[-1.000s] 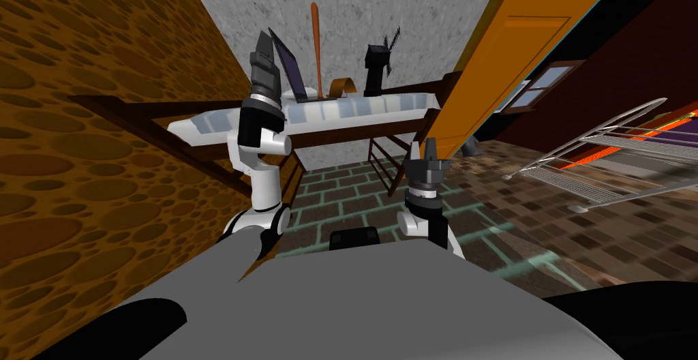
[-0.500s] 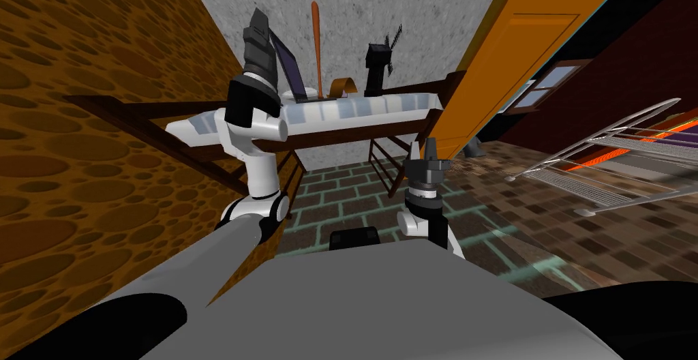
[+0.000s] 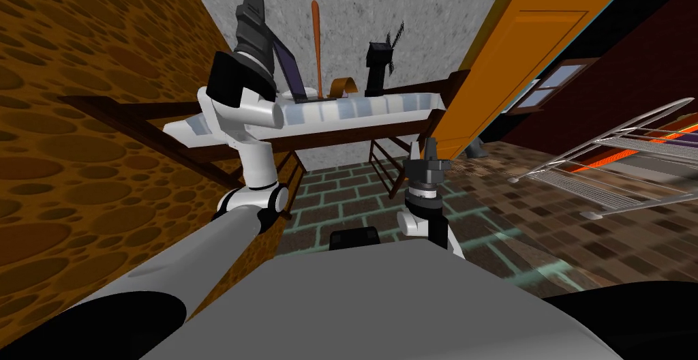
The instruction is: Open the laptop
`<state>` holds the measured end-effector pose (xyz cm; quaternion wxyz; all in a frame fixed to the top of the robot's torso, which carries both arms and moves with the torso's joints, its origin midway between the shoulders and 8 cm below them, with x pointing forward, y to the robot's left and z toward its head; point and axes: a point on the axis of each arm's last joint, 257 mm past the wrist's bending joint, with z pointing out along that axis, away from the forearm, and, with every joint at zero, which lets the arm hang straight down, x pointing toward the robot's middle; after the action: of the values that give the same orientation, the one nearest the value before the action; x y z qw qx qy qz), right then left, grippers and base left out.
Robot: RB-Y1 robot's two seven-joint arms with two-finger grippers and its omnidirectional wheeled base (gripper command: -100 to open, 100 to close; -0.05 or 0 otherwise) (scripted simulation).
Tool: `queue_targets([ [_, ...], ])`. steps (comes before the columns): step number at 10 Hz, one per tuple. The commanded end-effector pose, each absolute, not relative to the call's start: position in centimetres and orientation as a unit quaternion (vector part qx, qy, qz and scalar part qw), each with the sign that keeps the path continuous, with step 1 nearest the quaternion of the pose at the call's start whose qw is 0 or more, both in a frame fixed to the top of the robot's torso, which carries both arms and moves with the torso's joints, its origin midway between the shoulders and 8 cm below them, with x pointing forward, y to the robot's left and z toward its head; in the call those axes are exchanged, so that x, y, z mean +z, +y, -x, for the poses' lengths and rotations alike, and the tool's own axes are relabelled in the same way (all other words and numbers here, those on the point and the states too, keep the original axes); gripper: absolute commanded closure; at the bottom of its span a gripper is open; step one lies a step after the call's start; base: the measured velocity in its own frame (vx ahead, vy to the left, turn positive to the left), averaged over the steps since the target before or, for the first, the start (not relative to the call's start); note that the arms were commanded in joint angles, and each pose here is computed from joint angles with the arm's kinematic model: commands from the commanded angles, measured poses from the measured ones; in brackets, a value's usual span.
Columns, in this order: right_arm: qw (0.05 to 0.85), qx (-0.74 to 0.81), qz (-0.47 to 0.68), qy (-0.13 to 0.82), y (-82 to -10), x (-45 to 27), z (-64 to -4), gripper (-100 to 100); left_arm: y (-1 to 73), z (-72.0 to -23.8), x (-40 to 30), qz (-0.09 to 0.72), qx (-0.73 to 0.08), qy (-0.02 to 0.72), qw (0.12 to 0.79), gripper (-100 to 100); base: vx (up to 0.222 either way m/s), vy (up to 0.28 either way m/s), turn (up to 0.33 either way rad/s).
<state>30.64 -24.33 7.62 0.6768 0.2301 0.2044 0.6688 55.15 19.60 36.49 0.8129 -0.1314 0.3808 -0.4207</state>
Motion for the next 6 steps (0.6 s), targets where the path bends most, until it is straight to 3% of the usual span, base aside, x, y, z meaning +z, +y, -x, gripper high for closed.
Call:
queue_targets([
  [1, 0.677, 0.669, -0.23, 0.204, -24.3, 7.6, -30.6, 0, 19.3, -55.3, 38.3, 0.138, -0.419, 0.384, 0.811, -100, 0.022, -0.004, 0.001],
  [6, 0.677, 0.669, -0.23, 0.204, -24.3, 7.6, -30.6, 0, 19.5, -56.6, 41.2, 0.168, -0.408, 0.411, 0.798, -100, 0.051, -0.005, 0.017],
])
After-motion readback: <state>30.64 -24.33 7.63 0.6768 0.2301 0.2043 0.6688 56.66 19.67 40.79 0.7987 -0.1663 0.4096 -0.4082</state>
